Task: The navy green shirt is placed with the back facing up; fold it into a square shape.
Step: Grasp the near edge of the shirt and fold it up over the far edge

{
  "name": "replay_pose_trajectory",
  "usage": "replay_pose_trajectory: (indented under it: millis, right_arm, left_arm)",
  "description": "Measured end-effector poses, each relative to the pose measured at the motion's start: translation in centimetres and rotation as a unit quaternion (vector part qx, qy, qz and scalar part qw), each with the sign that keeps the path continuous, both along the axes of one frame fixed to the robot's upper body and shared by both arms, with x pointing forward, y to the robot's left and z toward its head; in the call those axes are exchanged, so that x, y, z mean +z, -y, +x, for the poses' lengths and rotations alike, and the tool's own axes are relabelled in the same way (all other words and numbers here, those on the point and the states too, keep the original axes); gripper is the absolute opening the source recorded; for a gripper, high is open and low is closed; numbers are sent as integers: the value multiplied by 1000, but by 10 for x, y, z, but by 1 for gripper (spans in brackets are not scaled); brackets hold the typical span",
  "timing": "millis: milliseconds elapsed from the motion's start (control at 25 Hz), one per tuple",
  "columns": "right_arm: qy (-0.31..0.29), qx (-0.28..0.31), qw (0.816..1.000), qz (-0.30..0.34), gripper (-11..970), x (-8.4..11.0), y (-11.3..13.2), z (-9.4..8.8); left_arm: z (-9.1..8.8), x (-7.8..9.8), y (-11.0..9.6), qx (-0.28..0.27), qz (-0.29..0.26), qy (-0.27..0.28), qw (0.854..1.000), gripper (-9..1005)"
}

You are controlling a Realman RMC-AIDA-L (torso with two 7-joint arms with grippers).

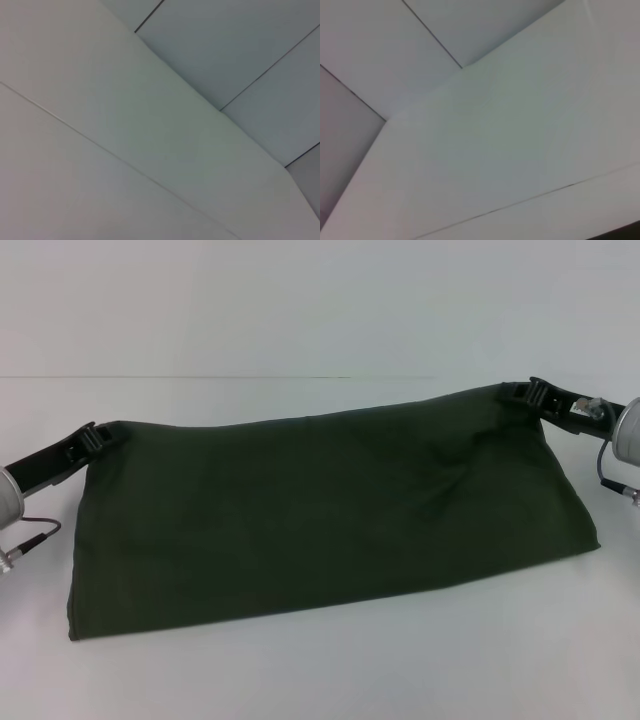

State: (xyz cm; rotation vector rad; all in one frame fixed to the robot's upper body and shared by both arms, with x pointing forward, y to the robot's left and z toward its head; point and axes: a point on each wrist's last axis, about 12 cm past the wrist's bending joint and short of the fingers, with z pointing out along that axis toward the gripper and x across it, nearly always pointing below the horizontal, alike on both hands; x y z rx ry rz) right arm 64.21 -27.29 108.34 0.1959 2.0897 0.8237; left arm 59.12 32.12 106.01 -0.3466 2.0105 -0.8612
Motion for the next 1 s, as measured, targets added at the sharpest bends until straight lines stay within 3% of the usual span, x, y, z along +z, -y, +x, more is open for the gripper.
replay_pose_trajectory:
  millis: [600,1000]
  right_arm:
    - [-2,-32,999,-15,201,-3,-2,5]
    - [26,-57,998,2,227,-1,-1,8]
  left_arm:
    - [5,-7,13,17,16,10,1000,37]
    - [6,-17,26,58,26,35,997,38]
